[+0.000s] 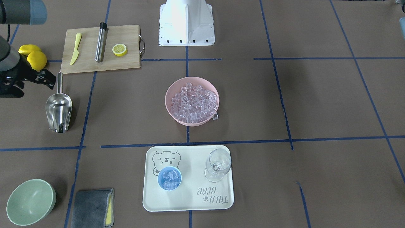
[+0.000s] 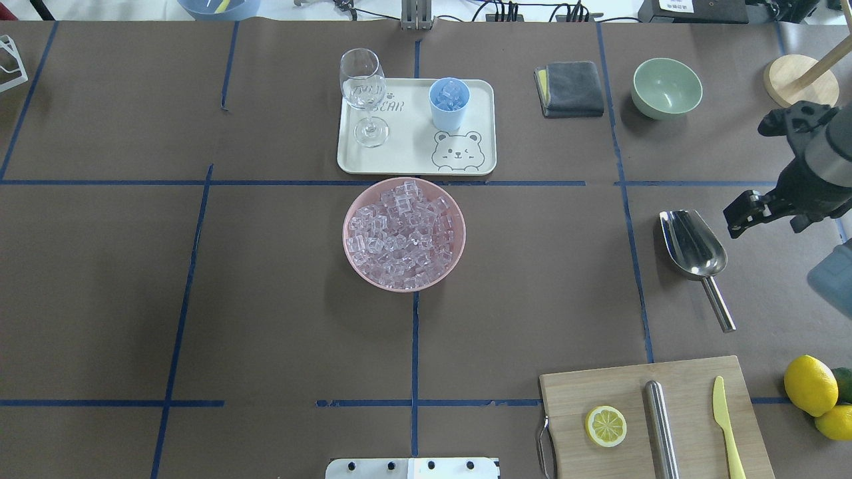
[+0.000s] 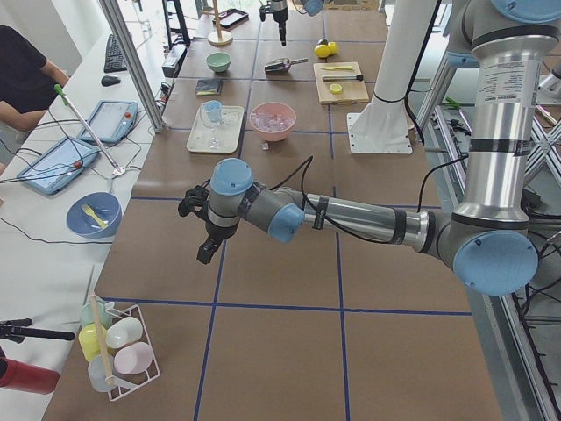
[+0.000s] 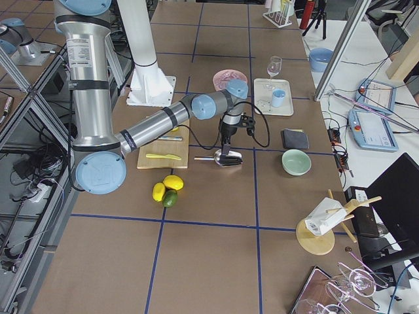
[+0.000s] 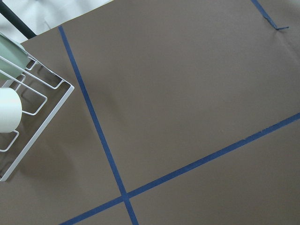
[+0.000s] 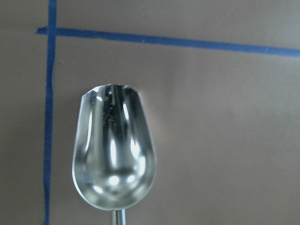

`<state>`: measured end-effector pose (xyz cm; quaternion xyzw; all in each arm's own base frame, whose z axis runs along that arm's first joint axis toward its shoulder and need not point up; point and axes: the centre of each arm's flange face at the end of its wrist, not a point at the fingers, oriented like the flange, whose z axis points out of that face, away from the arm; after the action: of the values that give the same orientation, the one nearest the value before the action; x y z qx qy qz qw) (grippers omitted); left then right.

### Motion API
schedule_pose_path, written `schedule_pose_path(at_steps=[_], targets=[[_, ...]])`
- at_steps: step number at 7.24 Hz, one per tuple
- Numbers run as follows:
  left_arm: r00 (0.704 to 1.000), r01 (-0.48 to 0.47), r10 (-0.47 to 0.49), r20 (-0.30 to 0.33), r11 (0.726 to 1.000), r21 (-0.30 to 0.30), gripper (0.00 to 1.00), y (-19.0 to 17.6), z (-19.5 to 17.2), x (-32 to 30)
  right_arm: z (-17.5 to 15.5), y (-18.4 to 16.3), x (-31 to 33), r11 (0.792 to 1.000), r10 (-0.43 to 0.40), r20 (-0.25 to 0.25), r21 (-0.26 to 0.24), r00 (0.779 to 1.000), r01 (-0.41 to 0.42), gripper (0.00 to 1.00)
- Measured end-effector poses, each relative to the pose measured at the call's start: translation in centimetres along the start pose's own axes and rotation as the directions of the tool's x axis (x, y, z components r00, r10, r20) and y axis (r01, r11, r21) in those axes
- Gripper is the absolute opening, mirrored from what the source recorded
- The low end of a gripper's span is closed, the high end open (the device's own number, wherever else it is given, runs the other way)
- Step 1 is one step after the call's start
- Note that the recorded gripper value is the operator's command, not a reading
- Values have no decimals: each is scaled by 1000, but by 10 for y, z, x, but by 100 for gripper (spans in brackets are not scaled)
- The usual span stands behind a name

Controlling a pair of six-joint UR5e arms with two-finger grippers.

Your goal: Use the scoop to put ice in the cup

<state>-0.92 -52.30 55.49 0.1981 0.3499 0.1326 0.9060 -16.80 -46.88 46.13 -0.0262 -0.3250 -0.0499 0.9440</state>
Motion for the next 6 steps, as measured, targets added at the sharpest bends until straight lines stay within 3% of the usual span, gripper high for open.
schedule_pose_path(at_steps=[3,6], targets=[[1000,16,-15,8,996,-86,100,31,2,-31,-23,-25,137,994,-104,54,31,993,102,100],[985,170,-169,23,973,-158,100,84,-8,-74,-15,-28,245,992,-123,81,47,989,120,100]])
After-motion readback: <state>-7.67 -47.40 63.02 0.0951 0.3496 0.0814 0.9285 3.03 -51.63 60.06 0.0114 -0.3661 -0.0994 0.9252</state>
